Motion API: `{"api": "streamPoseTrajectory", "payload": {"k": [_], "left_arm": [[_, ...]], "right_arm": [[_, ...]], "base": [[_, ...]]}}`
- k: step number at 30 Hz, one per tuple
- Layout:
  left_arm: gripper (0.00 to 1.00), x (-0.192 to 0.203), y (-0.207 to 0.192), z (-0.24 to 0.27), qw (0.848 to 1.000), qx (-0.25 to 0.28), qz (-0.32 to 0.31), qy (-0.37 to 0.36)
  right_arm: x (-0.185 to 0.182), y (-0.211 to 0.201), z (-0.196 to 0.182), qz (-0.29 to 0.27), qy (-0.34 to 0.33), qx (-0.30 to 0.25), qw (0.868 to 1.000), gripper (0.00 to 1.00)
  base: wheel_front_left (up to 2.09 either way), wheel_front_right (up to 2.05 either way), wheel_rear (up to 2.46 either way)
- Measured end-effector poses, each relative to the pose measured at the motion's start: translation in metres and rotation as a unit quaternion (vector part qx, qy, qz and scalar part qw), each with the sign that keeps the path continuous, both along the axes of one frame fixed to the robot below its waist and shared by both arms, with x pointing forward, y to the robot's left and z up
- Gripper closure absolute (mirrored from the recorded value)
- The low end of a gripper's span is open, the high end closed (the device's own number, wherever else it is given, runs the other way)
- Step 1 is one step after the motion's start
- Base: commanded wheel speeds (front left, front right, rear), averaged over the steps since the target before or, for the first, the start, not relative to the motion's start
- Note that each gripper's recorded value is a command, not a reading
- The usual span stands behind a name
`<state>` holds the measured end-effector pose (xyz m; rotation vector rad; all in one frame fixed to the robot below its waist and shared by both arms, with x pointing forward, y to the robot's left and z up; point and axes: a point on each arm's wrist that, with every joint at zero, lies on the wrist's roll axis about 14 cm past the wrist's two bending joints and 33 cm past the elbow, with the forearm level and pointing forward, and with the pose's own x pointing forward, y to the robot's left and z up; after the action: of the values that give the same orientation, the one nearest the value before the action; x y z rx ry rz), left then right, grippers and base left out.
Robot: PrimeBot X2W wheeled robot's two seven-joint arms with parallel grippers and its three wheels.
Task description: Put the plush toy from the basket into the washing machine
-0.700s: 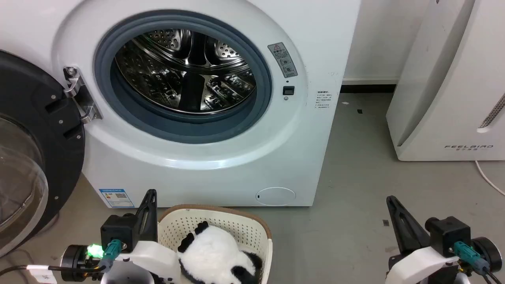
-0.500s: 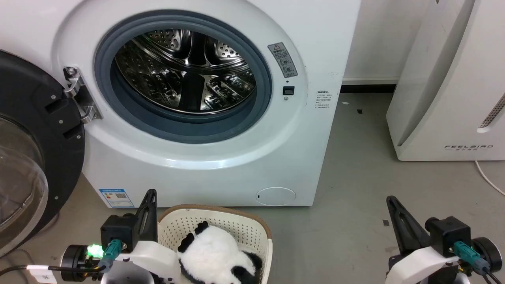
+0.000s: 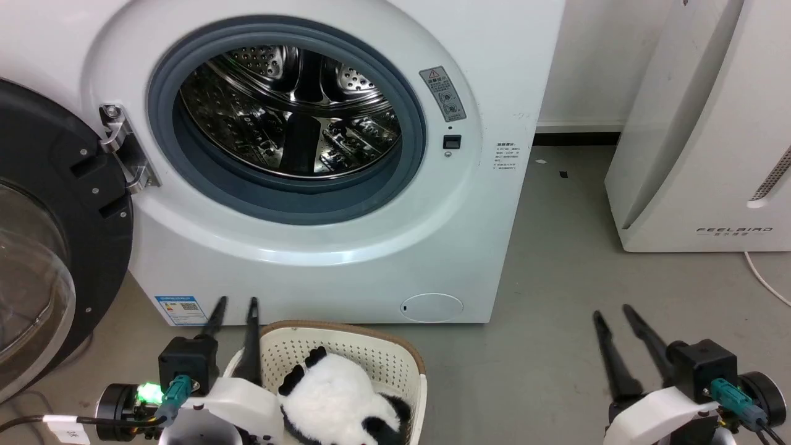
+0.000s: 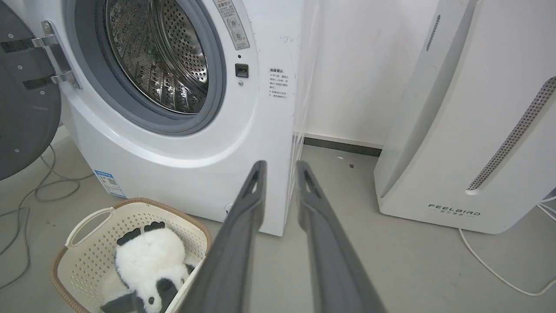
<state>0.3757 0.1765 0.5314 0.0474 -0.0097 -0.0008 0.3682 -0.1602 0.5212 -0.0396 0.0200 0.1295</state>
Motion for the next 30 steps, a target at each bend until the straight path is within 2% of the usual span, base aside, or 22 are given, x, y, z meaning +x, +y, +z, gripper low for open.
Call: {"api": "streamPoseTrajectory", "payload": {"k": [17, 30], "left_arm": [[0.00, 0.007, -0.005, -0.011, 1.000, 0.000, -0.003, 0.008], [0.00, 0.039, -0.020, -0.034, 0.999, 0.006, -0.028, 0.036]], "right_arm": [[0.003, -0.006, 0.003, -0.009, -0.012, 0.030, 0.999, 0.00], [0.016, -0.013, 0.001, -0.020, -0.017, 0.053, 0.998, 0.00]], "base": [[0.00, 0.00, 0.00], [0.00, 0.00, 0.00]]}}
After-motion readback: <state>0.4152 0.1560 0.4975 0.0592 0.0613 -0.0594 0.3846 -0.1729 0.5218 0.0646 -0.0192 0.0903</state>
